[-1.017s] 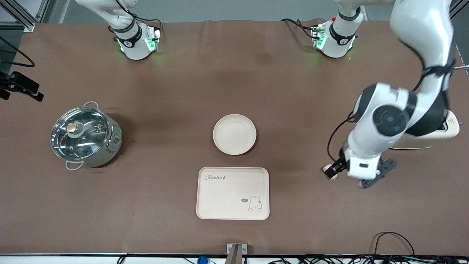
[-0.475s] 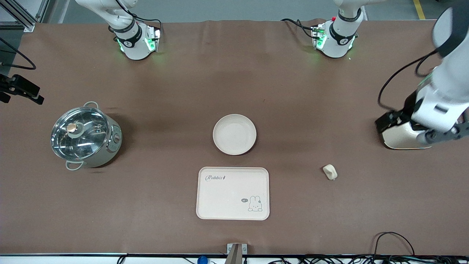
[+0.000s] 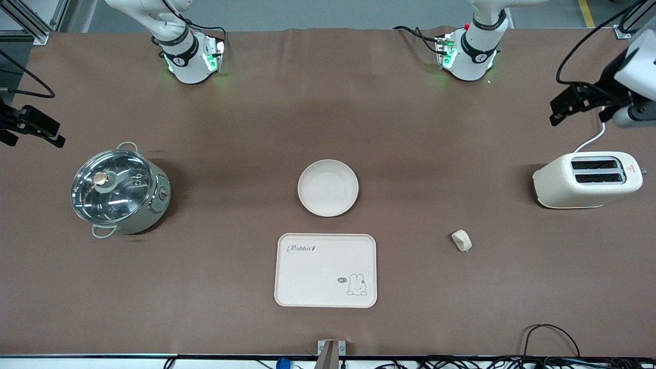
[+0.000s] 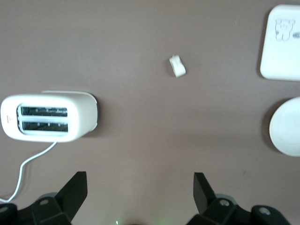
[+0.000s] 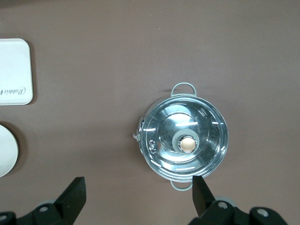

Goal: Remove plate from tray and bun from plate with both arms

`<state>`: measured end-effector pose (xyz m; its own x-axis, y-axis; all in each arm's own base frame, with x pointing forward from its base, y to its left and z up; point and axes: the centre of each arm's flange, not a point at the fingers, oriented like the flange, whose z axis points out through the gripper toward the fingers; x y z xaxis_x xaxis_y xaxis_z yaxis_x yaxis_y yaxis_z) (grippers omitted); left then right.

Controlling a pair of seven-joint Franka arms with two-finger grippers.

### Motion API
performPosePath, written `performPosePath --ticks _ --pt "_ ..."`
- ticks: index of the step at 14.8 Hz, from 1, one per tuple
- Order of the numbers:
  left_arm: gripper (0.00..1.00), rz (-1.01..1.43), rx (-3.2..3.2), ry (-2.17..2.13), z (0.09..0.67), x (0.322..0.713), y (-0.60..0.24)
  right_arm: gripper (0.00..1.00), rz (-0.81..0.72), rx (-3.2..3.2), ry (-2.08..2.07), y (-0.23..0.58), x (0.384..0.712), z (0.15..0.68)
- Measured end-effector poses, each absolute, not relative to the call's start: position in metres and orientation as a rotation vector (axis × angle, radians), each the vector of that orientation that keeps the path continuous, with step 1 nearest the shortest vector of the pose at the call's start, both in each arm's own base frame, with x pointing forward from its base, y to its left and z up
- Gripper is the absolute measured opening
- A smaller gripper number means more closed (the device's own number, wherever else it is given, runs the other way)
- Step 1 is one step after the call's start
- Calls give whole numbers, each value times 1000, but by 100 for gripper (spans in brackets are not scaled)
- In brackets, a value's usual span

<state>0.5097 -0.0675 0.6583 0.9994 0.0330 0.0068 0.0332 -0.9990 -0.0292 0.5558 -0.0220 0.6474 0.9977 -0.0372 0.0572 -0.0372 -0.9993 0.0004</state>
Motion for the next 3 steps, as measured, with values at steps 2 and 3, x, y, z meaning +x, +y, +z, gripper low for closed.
performPosePath --ticks 2,3 --pt "100 -18 -3107 -22 663 489 -74 100 77 3138 -49 -19 556 643" --pt "100 -30 -3107 -2 667 484 -74 100 76 3138 -50 -19 556 643"
